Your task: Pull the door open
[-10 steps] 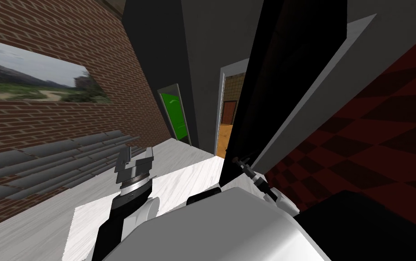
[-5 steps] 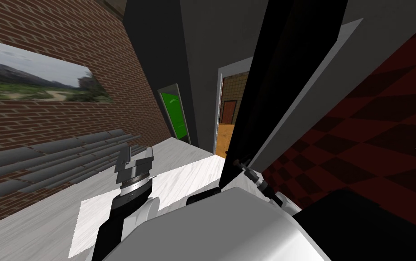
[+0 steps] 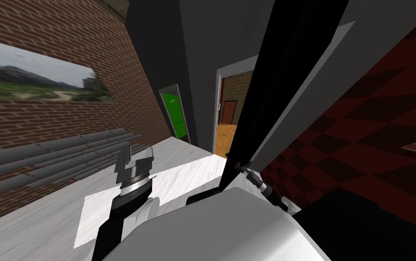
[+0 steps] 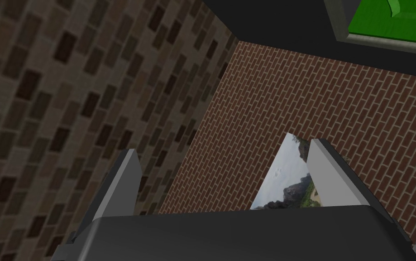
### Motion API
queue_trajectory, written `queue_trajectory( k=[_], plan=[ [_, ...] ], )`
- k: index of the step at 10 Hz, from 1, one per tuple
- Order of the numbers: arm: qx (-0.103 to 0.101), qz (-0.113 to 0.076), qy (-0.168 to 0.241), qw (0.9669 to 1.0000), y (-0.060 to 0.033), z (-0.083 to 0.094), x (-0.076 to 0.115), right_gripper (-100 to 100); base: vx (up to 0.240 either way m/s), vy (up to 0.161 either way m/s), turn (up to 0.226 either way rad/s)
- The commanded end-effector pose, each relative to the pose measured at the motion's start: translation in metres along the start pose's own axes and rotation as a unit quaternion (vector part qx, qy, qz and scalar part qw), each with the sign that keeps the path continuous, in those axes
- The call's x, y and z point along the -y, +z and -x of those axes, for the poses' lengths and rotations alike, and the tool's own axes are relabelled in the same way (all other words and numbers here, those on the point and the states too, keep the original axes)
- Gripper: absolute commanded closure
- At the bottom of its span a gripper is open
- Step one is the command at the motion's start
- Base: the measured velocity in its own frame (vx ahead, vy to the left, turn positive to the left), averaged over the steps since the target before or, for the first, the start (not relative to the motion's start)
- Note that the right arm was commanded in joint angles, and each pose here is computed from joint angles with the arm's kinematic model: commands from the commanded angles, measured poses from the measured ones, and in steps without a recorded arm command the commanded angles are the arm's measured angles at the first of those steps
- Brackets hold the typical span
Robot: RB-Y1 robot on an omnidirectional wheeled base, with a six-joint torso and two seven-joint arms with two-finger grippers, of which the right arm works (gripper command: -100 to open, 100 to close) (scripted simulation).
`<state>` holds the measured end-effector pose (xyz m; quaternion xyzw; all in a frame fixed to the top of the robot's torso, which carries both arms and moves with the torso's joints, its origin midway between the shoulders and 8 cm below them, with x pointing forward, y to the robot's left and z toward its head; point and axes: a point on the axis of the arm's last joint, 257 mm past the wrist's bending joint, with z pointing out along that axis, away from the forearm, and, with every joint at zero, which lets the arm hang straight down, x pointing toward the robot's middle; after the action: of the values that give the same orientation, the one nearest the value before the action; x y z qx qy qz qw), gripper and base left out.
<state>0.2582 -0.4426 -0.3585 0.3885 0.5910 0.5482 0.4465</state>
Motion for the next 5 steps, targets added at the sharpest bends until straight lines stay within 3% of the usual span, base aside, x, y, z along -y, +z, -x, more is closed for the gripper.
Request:
queue_trajectory(
  k=[1,3,4,5],
  plan=[
    [-0.005,0.0,-0.001,1.0,-0.0059,-0.003,-0.002,100,-0.036,-0.049,0.003],
    [-0.018,0.002,0.0,0.9998,-0.0179,-0.011,-0.004,100,-0.048,-0.032,0.087],
    [-0.014,0.003,0.0,0.9999,-0.0111,-0.006,-0.004,100,-0.011,-0.01,0.032],
    [-0.023,0.002,-0.001,0.9997,-0.0133,-0.012,-0.004,100,0.024,0.04,-0.15]
  ],
)
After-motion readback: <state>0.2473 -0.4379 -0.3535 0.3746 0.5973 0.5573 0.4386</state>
